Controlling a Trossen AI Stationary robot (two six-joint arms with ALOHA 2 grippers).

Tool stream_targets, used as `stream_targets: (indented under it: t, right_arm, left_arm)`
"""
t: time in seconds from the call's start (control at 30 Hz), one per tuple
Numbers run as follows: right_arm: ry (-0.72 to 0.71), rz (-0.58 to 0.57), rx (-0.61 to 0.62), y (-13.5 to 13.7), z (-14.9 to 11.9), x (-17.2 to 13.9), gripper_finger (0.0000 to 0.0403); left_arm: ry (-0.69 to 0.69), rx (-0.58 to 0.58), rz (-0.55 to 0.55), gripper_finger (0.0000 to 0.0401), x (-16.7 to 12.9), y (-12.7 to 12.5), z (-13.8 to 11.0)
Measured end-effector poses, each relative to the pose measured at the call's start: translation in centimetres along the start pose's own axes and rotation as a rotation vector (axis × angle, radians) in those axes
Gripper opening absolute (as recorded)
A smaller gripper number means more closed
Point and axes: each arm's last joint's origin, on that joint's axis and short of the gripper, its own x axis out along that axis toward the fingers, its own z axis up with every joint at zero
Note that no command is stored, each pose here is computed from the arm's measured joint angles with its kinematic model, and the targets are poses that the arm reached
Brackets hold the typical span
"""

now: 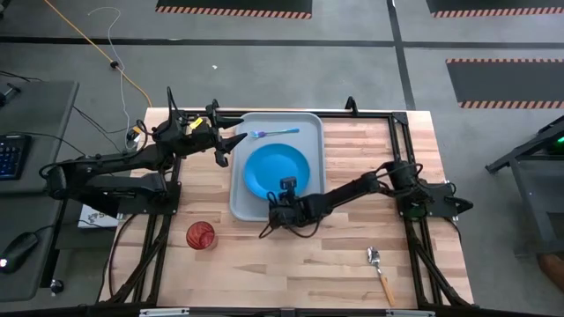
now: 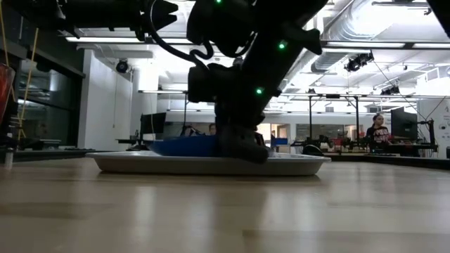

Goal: Pick and place plate/cup/fork/spoon on tray
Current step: Put the blue plate on the gray serving tray to the left of the blue fork

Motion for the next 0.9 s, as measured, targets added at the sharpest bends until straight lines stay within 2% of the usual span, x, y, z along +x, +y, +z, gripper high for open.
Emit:
stream_targets:
  t: [0.47, 0.57, 0.7, 0.9]
  right_arm:
    - [-0.037, 0.048, 0.043, -0.4, 0.3, 0.6, 0.001]
    - [-0.041, 0.078, 0.042, -0.3, 0.2, 0.7, 0.0042]
    - [-0.007, 0.122, 0.021, -0.3, 0.2, 0.5, 0.0106]
    - [0.061, 0.148, -0.021, -1.6, 1.5, -1.2, 0.0181]
  left_arm:
    - [0.001, 0.002, 0.0, 0.0204, 0.0, 0.0, 0.0]
    - [0.001, 0.002, 0.0, 0.0204, 0.0, 0.0, 0.0]
    - [0.001, 0.001, 0.0, 0.0204, 0.0, 0.0, 0.0]
    - [0.004, 0.001, 0.0, 0.0204, 0.0, 0.0, 0.0]
